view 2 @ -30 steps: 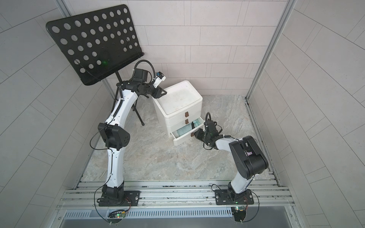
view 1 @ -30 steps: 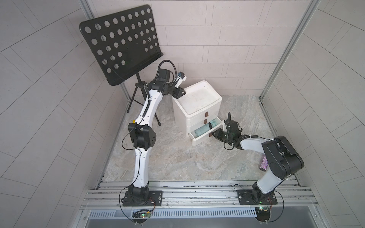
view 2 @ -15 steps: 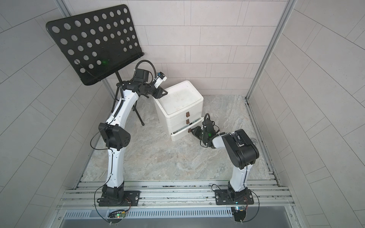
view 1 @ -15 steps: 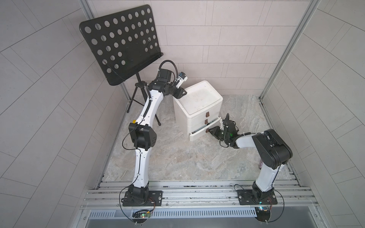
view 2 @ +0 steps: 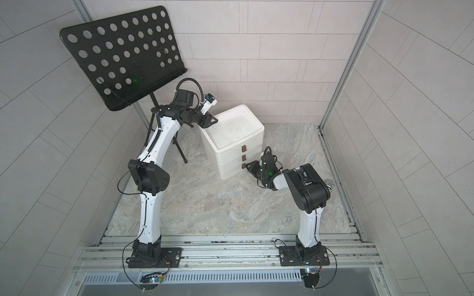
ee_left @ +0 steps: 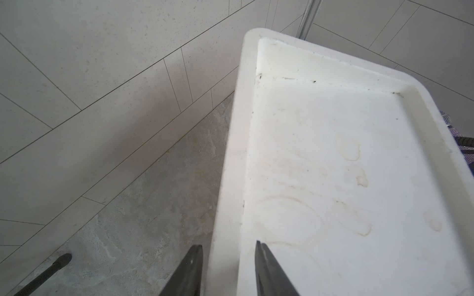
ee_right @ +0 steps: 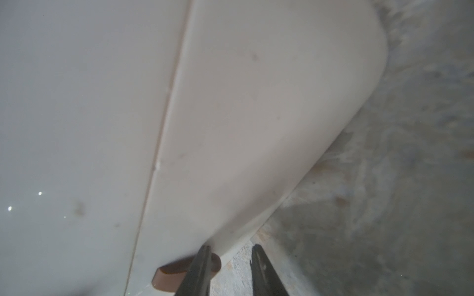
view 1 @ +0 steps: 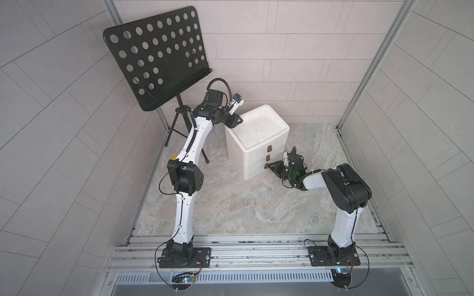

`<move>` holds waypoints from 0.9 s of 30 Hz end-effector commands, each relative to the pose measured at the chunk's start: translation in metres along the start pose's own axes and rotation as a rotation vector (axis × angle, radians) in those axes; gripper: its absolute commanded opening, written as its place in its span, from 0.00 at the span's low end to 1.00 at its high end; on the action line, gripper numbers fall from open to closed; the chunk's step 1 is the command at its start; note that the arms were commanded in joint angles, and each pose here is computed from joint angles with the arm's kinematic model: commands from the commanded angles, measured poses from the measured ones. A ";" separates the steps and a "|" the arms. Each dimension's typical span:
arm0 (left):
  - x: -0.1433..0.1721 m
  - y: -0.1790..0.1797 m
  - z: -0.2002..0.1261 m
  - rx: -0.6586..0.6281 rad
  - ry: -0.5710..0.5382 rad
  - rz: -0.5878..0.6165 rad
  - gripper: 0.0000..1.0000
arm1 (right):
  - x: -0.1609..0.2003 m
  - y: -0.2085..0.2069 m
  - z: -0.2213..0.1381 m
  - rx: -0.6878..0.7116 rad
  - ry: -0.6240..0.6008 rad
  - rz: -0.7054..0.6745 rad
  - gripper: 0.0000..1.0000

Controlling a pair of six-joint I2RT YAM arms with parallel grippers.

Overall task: Place the umbrella in the drawer by color
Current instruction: Close the drawer in the storage box.

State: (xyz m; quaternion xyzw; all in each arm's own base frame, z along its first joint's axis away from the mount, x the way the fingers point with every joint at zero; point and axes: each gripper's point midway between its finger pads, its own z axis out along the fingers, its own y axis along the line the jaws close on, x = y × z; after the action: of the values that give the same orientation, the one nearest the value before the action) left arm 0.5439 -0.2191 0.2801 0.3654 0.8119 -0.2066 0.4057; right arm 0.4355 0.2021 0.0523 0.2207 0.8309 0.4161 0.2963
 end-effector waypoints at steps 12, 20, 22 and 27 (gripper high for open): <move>0.007 0.007 0.005 -0.111 0.047 -0.180 0.83 | -0.045 0.042 -0.074 -0.007 -0.120 -0.173 0.65; -0.015 0.022 -0.060 -0.257 -0.011 -0.271 0.90 | -0.093 0.098 -0.156 0.174 -0.248 -0.465 0.76; -0.019 0.020 -0.072 -0.269 -0.025 -0.278 0.91 | -0.104 0.113 -0.168 0.188 -0.281 -0.527 0.78; -0.022 0.027 -0.102 -0.358 -0.046 -0.337 0.92 | -0.124 0.144 -0.170 0.210 -0.257 -0.628 0.78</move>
State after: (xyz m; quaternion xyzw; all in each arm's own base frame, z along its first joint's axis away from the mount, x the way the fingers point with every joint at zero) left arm 0.5346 -0.1618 0.3350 0.1819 0.8714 -0.1467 0.4314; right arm 0.4275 0.1181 0.3093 0.0676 0.8149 0.2435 0.5216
